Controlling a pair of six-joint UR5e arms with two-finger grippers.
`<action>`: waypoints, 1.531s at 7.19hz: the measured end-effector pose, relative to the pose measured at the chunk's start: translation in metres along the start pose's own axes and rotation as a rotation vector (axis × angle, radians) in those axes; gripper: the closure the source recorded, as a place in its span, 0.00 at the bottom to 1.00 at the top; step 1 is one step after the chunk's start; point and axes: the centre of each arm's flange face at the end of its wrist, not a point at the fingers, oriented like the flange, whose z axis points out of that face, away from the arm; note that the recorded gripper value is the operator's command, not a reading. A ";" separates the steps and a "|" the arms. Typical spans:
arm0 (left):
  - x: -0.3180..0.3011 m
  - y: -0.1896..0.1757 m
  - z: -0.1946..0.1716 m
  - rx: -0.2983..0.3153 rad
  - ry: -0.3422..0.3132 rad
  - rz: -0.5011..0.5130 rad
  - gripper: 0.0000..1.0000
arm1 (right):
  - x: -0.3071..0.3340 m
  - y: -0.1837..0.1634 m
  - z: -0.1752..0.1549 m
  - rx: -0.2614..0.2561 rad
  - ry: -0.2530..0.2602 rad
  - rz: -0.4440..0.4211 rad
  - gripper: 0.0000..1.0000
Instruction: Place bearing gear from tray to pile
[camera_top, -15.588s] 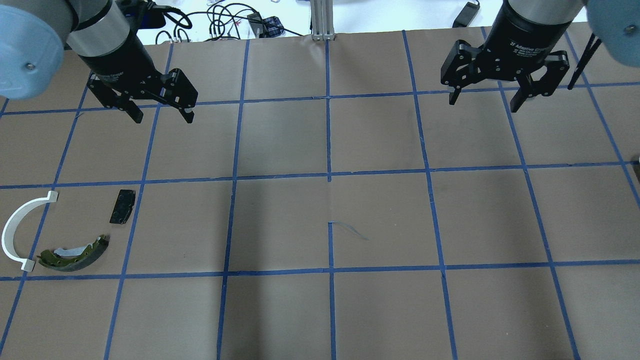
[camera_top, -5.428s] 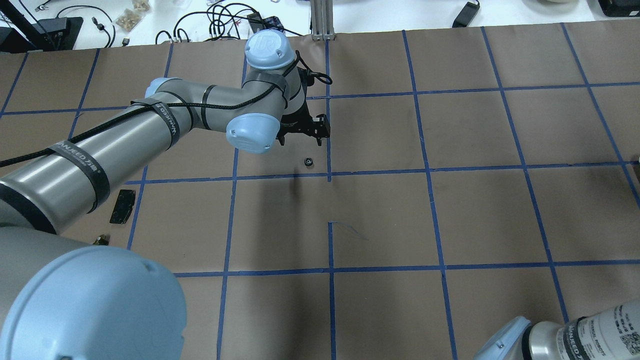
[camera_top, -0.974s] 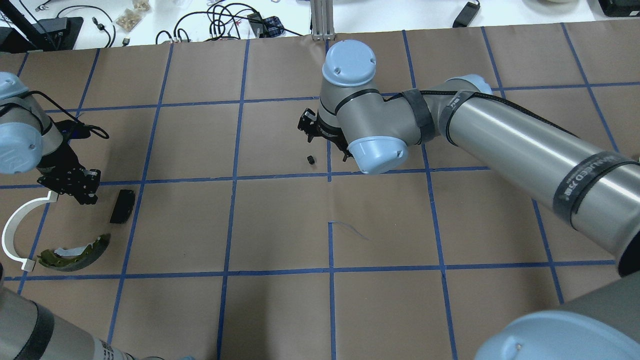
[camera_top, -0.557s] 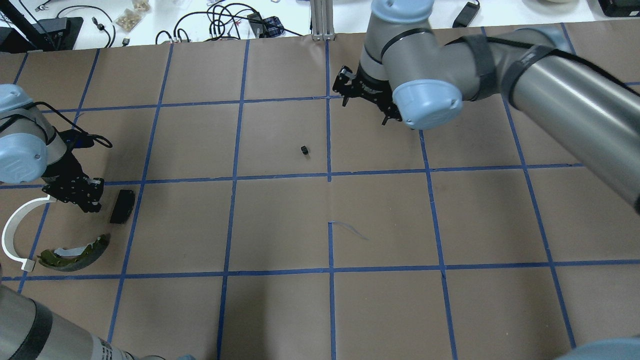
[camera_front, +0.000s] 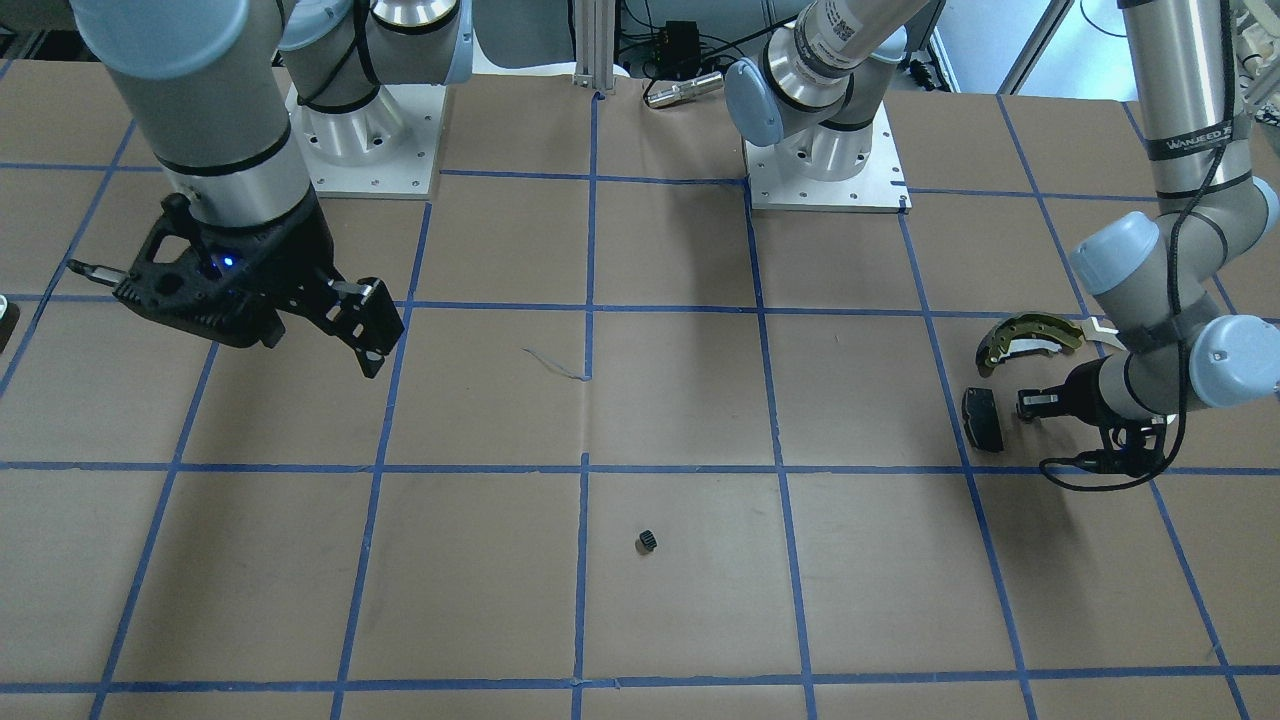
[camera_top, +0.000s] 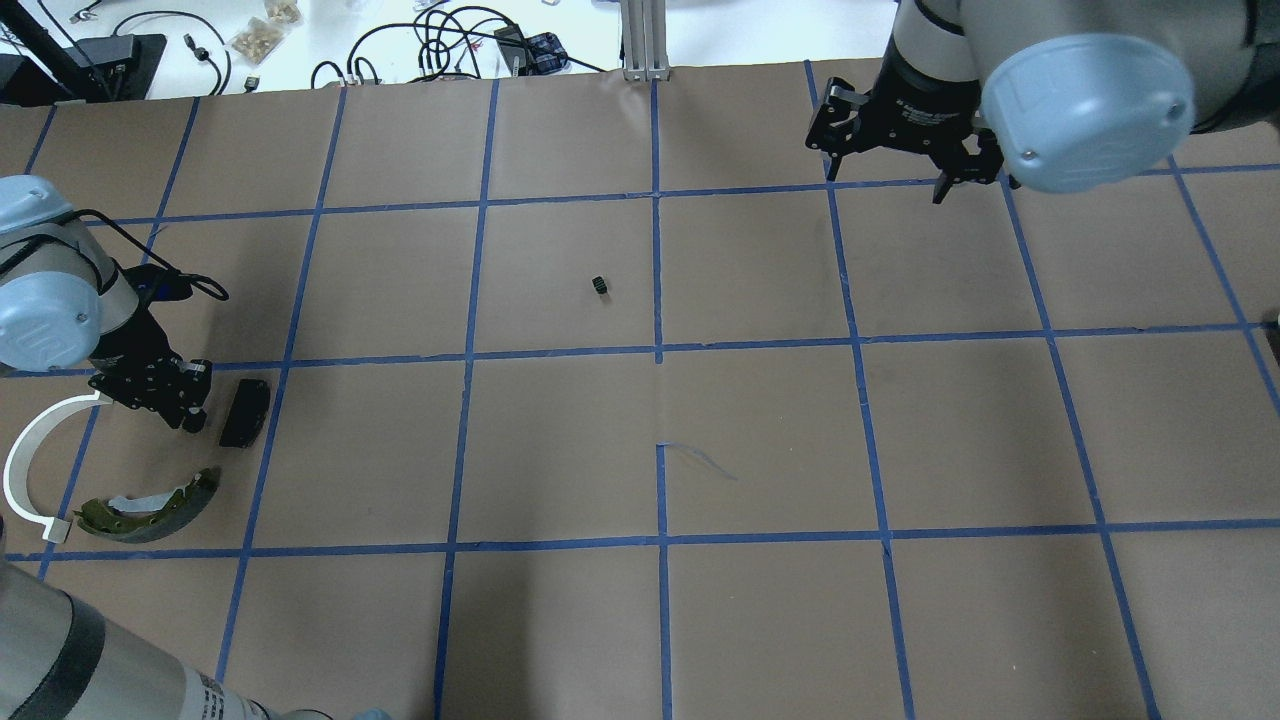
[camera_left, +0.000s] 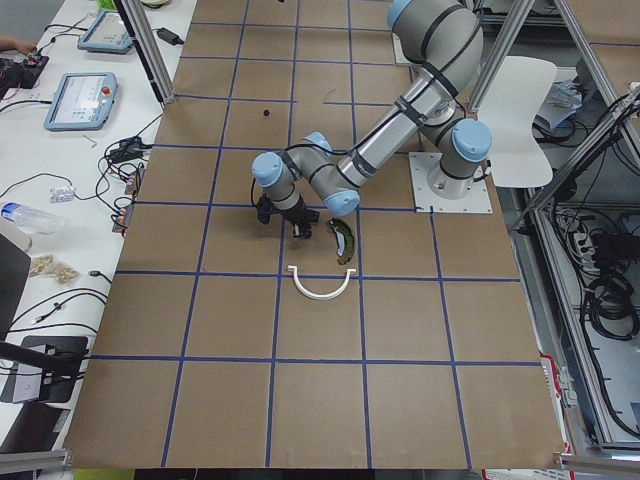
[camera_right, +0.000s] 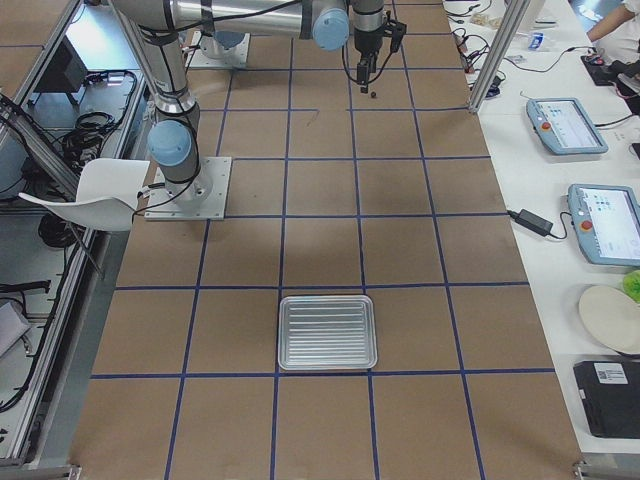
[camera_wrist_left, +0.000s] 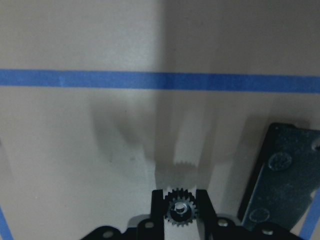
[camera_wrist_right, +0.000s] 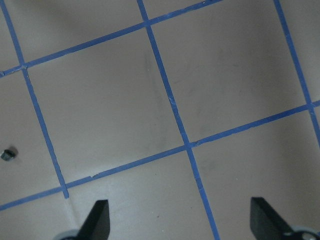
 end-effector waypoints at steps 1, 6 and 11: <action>0.000 0.000 0.000 0.001 0.001 0.000 0.00 | 0.007 0.006 -0.016 0.009 -0.006 -0.053 0.00; 0.046 -0.045 -0.114 0.165 0.058 -0.066 0.00 | 0.003 0.014 -0.047 0.009 -0.062 -0.139 0.00; 0.304 -0.068 -0.189 0.241 0.023 0.030 0.00 | -0.005 -0.019 -0.045 -0.041 -0.021 -0.148 0.00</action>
